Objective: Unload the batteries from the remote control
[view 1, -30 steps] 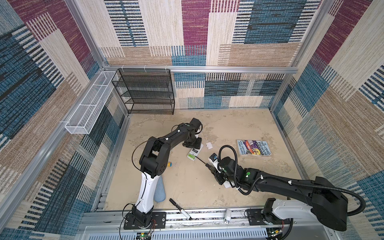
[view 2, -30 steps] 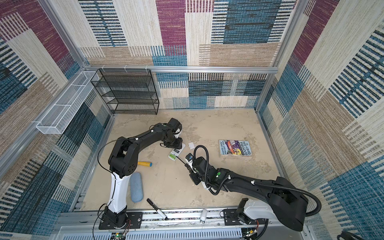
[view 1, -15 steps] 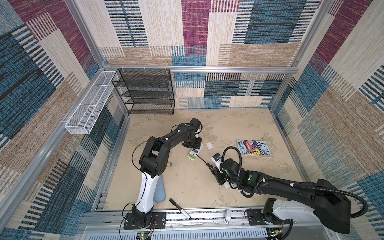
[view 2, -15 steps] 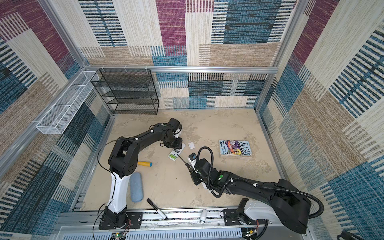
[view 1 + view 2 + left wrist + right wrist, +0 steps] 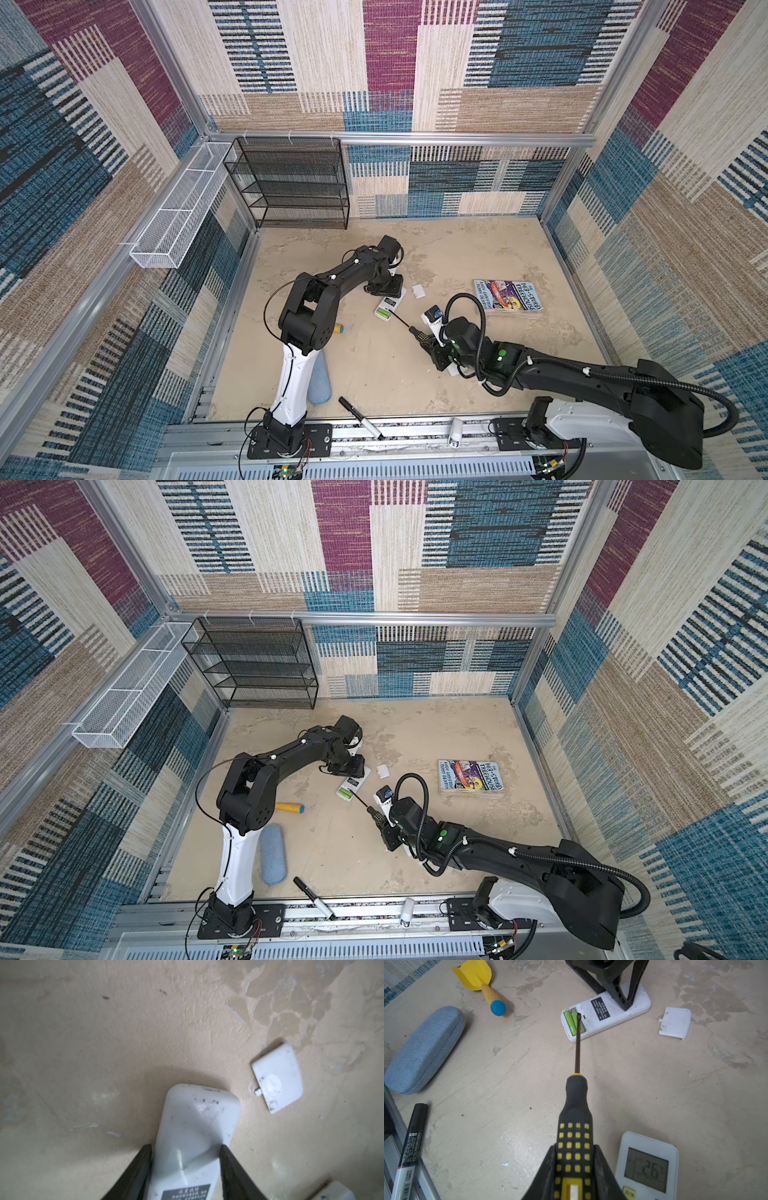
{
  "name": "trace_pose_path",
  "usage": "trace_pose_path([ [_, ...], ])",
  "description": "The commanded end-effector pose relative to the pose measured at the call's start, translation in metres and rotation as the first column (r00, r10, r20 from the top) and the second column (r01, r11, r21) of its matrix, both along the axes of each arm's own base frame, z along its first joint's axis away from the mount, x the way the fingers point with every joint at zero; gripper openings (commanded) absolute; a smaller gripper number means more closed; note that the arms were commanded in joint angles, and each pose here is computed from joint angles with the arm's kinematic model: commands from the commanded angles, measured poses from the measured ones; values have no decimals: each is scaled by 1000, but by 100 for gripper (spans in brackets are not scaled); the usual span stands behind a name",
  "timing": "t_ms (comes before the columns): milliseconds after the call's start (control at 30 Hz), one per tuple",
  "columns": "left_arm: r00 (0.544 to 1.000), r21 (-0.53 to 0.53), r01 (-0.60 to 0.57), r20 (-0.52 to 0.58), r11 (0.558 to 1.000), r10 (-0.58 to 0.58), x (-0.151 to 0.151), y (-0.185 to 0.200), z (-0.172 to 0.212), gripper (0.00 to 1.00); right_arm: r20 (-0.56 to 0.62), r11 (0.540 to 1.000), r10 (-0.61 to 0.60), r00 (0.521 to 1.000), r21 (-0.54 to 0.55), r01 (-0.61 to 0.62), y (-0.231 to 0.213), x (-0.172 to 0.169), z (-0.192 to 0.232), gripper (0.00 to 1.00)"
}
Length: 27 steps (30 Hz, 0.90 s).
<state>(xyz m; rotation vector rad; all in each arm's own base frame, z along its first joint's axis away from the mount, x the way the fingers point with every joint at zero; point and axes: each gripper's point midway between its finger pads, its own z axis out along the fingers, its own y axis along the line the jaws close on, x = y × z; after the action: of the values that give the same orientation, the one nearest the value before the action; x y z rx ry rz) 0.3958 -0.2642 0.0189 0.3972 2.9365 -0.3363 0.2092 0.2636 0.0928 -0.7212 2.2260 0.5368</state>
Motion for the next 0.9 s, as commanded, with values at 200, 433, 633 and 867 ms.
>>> trace_pose_path([
  [200,981,214,-12,-186,977,53,-44,46,-37,59,1,990,-131,991,50,131,-8,12,6,0],
  [433,977,219,-62,-187,974,104,-42,55,-36,70,2,995,-88,996,51,88,-4,8,11,0],
  [633,977,219,-106,-160,970,143,-32,61,-29,78,10,995,-83,997,48,82,-3,9,16,0],
  [867,982,215,-123,-114,969,150,-12,59,-17,82,20,995,-86,996,51,85,-5,9,19,0],
])
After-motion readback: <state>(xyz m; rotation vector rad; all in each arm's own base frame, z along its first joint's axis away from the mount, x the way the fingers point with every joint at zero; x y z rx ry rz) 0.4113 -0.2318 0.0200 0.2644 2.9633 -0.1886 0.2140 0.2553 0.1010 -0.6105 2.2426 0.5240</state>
